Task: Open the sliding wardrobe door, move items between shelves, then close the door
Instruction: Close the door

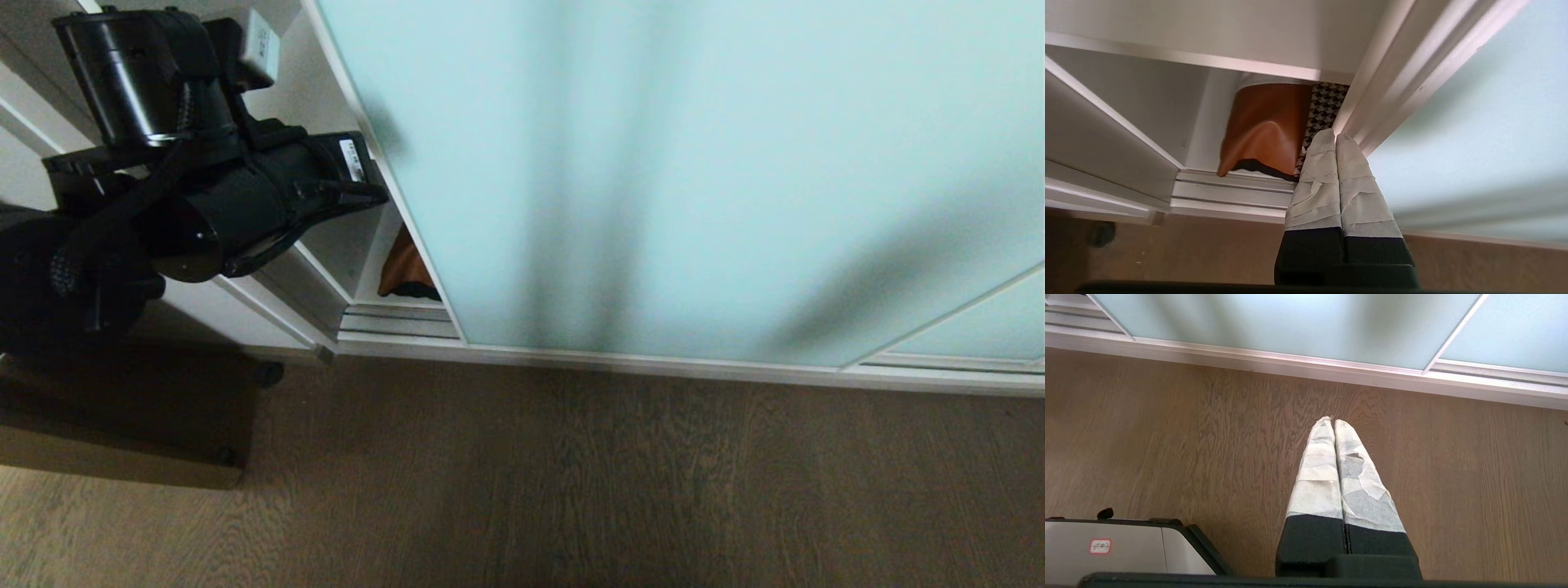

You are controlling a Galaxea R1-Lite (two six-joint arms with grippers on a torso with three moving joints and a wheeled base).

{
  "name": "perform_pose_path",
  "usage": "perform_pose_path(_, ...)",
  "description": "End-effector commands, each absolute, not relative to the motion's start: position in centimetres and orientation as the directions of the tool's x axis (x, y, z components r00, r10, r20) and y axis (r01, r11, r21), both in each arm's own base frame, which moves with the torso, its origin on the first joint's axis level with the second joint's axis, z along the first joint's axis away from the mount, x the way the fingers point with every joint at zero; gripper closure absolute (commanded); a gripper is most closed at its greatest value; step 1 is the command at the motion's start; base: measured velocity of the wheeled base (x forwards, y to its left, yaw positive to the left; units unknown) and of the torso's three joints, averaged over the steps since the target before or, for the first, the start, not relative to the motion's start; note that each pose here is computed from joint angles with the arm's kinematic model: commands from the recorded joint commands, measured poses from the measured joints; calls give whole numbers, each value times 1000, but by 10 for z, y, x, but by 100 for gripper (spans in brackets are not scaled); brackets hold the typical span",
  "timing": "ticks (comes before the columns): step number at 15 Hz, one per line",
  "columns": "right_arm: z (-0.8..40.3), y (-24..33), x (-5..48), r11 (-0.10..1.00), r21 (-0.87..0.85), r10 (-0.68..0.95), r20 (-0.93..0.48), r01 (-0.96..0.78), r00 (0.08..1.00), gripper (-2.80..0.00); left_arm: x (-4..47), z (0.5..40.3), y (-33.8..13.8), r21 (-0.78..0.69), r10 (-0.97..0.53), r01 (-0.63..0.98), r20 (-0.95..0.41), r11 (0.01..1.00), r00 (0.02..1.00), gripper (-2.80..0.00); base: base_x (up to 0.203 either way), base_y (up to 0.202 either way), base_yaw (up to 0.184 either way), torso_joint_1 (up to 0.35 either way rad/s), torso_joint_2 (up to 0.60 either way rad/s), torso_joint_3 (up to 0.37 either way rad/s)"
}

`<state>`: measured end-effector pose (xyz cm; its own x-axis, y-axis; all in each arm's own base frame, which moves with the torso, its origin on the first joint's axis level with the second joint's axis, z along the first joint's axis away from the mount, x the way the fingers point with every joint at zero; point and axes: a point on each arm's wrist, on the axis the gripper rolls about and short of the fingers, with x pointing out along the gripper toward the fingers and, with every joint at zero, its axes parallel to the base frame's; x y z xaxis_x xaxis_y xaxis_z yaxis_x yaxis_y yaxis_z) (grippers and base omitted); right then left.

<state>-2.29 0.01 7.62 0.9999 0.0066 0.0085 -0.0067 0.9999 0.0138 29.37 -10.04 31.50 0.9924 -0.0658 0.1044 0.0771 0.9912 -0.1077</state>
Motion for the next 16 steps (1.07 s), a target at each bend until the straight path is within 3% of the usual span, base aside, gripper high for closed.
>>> perform_pose_path(1,76,0,-23,1000,14,8,9,-8,1000,0,289,323,-89,-107,-32,46,130,993,991,0,0,0,0,0,0,0)
perform_pose_path(9,76,0,-23,1000,14,8,9,-8,1000,0,269,342,-62,-93,31,-13,190,996,981,0,0,0,0,0,0,0)
perform_pose_path(13,76,0,-23,1000,14,8,9,-8,1000,0,220,358,-56,-75,-118,139,240,987,964,0,0,0,0,0,0,0)
perform_pose_path(16,76,0,-23,1000,14,8,9,-8,1000,0,190,350,-55,-39,-322,338,220,940,921,0,0,0,0,0,0,0)
